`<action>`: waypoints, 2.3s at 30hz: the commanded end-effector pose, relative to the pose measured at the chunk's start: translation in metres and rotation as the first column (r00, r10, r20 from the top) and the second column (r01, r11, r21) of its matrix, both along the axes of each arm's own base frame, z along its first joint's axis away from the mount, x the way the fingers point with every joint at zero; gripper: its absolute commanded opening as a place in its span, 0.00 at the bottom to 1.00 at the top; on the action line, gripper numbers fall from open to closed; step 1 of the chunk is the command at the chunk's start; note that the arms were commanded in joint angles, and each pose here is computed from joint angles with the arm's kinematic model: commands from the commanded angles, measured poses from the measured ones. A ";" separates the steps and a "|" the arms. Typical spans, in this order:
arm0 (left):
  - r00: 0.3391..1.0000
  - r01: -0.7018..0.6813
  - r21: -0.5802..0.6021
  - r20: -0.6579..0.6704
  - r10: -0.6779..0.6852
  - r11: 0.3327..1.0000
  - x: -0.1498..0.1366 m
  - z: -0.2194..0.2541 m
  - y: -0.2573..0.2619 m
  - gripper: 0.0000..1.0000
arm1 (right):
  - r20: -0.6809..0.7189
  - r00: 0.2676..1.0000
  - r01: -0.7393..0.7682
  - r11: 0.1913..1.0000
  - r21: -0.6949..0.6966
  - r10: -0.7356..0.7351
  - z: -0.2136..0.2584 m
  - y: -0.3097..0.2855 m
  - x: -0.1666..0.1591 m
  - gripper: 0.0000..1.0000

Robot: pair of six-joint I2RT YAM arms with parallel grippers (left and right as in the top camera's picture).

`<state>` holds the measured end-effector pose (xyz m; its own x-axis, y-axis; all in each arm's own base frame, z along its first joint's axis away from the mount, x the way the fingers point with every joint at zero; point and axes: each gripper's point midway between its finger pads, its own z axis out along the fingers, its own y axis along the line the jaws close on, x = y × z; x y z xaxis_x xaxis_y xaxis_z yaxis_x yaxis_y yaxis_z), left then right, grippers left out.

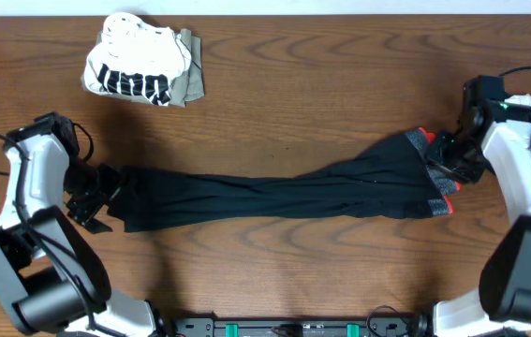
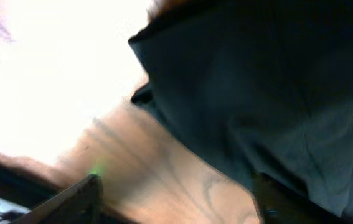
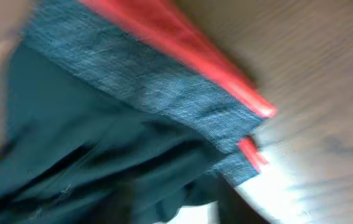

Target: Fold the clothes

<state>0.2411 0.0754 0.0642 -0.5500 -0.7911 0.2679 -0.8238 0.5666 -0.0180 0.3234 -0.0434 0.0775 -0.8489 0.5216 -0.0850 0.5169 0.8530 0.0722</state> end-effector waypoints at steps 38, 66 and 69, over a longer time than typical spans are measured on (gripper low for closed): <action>0.910 -0.066 -0.194 0.391 0.139 0.979 0.026 0.008 0.052 0.98 | 0.356 0.811 -0.562 0.789 0.250 0.465 0.113 0.130 -0.046 0.99; 0.828 0.188 -0.111 0.552 -0.097 0.976 0.034 -0.020 0.047 0.98 | 0.411 0.710 -0.674 0.721 0.161 0.572 0.115 0.142 -0.038 0.99; 0.823 0.197 -0.113 0.559 -0.102 0.974 0.035 -0.020 0.046 0.98 | 0.411 0.710 -0.674 0.721 0.160 0.572 0.115 0.142 -0.038 0.99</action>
<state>0.2719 0.1274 0.0429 -0.7285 -0.6849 0.0131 -0.6000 0.6287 -0.4948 0.2838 0.0958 0.1876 -0.9487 -0.0447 -0.3130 -0.1818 0.8871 0.4243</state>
